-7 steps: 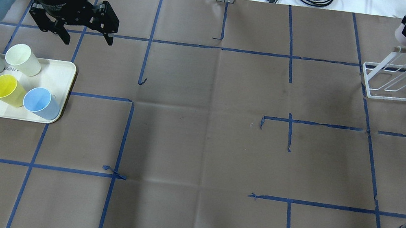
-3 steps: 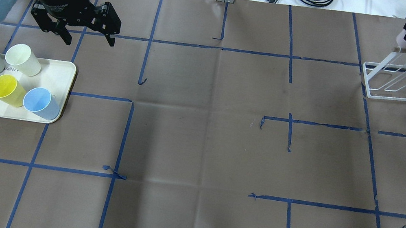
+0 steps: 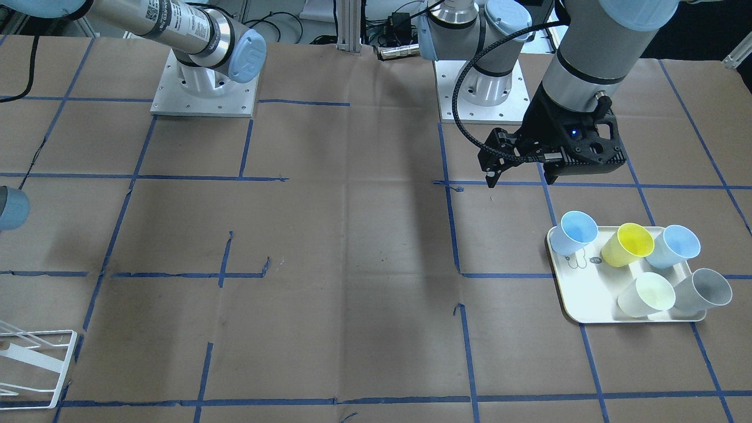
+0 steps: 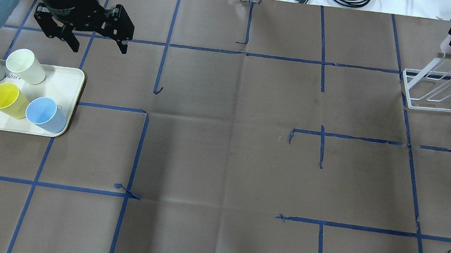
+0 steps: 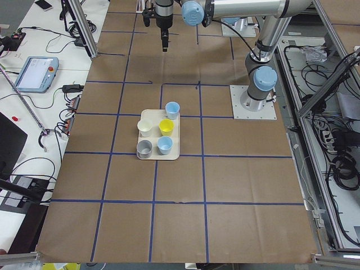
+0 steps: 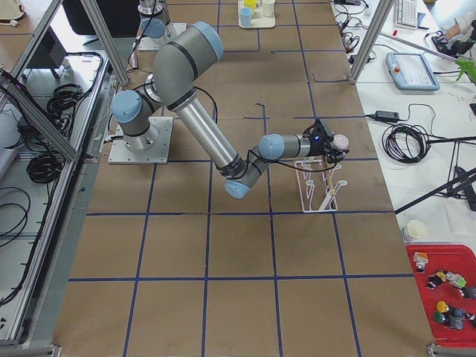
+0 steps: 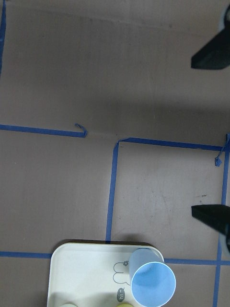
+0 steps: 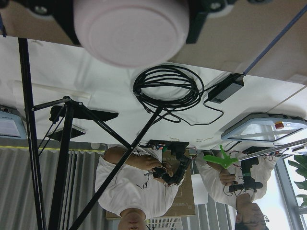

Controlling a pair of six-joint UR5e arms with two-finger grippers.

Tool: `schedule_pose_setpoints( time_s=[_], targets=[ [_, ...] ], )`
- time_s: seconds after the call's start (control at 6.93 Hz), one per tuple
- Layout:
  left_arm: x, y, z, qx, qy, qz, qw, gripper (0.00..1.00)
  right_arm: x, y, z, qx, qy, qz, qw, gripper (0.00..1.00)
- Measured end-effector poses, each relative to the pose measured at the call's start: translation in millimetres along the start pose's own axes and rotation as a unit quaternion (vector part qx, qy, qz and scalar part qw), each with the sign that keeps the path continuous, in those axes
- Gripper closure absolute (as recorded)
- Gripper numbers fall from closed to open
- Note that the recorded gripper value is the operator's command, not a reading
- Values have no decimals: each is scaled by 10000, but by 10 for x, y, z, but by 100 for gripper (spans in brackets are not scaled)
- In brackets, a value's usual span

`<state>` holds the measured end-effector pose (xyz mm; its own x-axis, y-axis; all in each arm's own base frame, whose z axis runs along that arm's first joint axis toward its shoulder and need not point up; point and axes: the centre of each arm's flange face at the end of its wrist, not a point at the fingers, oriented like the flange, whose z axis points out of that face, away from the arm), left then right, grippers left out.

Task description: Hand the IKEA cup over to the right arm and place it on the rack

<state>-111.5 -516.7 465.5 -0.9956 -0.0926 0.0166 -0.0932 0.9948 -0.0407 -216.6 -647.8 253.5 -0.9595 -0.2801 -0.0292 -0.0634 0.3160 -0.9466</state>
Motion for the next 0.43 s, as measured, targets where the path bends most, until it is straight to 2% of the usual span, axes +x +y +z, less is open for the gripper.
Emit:
schedule_pose_setpoints(
  time_s=[0.43],
  targets=[
    [-2,11,12,-14,6,5,10000,0,-23,-69,-8,25,12,-39,10000,0]
  ],
)
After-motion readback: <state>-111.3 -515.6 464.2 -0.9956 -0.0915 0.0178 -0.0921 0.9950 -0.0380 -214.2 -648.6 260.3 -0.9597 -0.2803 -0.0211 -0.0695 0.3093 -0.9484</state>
